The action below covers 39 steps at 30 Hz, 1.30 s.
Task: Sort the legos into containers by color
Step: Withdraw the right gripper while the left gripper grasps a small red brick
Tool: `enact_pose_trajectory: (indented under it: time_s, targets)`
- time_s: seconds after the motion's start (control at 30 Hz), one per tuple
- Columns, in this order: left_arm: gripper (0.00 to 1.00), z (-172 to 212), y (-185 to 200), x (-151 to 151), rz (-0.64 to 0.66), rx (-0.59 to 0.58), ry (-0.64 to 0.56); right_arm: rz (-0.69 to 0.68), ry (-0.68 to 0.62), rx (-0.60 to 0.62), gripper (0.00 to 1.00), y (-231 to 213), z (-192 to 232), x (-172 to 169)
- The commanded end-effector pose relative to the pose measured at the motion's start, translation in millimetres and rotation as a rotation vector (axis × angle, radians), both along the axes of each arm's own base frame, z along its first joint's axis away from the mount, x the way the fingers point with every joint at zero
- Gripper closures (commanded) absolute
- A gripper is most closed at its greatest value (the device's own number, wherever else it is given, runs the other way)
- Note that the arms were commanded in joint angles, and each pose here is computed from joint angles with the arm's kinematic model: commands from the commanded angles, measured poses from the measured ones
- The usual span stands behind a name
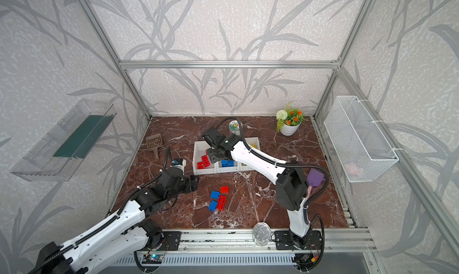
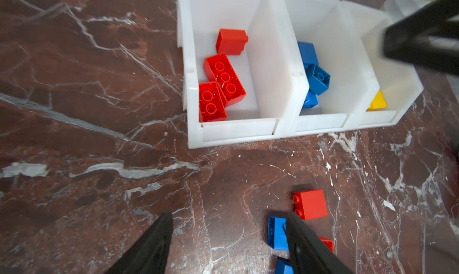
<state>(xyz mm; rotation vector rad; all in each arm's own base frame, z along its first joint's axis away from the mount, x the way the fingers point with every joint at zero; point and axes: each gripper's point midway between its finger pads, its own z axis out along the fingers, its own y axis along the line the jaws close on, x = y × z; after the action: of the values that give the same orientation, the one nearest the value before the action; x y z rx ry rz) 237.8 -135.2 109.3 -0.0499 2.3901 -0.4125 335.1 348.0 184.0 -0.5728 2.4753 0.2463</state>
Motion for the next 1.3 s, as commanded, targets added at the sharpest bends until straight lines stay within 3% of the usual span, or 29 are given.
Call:
enact_pose_trajectory:
  time_s: [0.0,0.23,0.37,0.47,0.63,0.77,1.27]
  targets:
    - [0.26,11,-17,8,-0.066,-0.029,-0.015,-0.092,-0.045,0.041,0.4,-31,7,-8]
    - [0.26,3,-42,13,-0.144,-0.039,0.024,-0.279,0.068,-0.008,0.4,-120,-37,-72]
    - [0.26,-4,-68,14,-0.228,-0.034,0.051,-0.387,0.105,0.107,0.4,-141,-55,-95]
    - [0.26,-9,-92,13,-0.309,-0.003,0.097,-0.43,0.109,0.125,0.4,-152,-64,-103]
    - [0.27,-28,-126,3,-0.384,0.009,0.205,-0.442,0.099,0.024,0.39,-173,-63,-110]
    - [0.26,-44,-145,-6,-0.414,0.009,0.276,-0.447,0.096,0.024,0.39,-177,-61,-112]
    - [0.27,-77,-141,-17,-0.387,0.153,0.373,-0.464,0.117,0.062,0.39,-182,-73,-122]
